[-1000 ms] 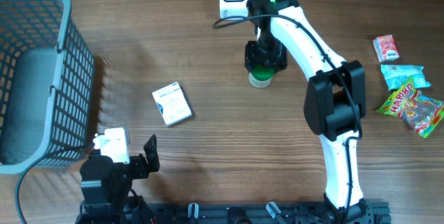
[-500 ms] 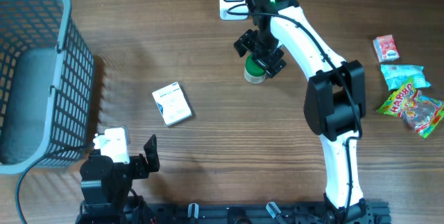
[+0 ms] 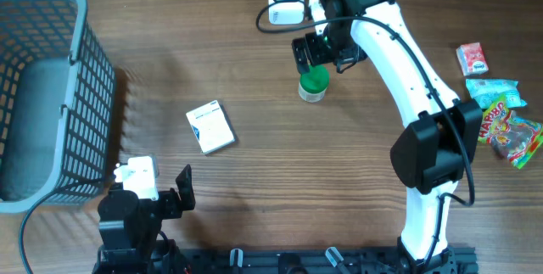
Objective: Scan the item barcode
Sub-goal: 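Lift the jar up to the white scanner and hold it there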
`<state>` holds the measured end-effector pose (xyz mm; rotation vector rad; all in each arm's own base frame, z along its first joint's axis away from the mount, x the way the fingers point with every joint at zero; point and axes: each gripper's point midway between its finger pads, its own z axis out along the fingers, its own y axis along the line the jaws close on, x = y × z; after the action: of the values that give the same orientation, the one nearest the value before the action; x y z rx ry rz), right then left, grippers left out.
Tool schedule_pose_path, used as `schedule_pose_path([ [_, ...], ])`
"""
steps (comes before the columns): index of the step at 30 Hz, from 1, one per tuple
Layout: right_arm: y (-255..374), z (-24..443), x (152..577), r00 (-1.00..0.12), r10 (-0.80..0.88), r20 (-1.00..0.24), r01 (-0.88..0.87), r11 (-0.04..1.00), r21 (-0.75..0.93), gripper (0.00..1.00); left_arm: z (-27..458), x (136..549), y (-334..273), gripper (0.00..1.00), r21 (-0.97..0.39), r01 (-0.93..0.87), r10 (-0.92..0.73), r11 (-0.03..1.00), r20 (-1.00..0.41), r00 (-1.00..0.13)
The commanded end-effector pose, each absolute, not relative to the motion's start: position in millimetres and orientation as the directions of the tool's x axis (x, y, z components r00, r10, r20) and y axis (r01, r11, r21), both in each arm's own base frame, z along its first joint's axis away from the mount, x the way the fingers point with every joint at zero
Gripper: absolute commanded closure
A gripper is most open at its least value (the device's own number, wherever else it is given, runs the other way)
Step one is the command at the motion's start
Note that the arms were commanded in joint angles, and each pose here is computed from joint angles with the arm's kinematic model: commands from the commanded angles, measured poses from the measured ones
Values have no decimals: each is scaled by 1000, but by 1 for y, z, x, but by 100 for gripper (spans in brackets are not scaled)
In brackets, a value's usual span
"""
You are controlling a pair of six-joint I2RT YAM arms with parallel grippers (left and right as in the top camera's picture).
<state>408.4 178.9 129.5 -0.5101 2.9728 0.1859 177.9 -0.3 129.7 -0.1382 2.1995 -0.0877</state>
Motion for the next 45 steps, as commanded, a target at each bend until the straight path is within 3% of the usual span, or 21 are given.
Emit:
schedule_pose_path([
  [1, 174, 96, 408, -860, -502, -91, -507, 861, 37, 0, 129, 178, -1, 0, -117, -60, -130, 991, -800, -586],
  [6, 178, 85, 413, -835, -542, -91, -546, 837, 28, 0, 129, 178, -1, 0, -117, -60, -130, 991, -800, -586],
  [23, 175, -4, 407, -756, -650, 71, -646, 760, 70, 1, 129, 178, -1, 0, -117, -60, -130, 991, -800, -586],
  [27, 175, -4, 405, -766, -639, 76, -635, 769, 73, 25, 129, 178, -1, 0, -117, -60, -130, 991, -800, -586],
  [30, 174, -3, 400, -809, -579, 103, -574, 815, 77, 37, 129, 178, -1, 0, -117, -60, -130, 991, -800, -586],
  [35, 173, 23, 398, -875, -464, 135, -460, 886, 65, 41, 129, 178, -1, 0, -117, -60, -130, 991, -800, -586],
  [38, 180, 53, 409, -900, -427, 86, -423, 904, 62, 42, 129, 178, -1, 0, -117, -60, -130, 991, -800, -586],
  [45, 236, 127, 485, -839, -433, -330, -479, 875, 69, 42, 129, 178, -1, 0, -117, -60, -130, 991, -800, -586],
])
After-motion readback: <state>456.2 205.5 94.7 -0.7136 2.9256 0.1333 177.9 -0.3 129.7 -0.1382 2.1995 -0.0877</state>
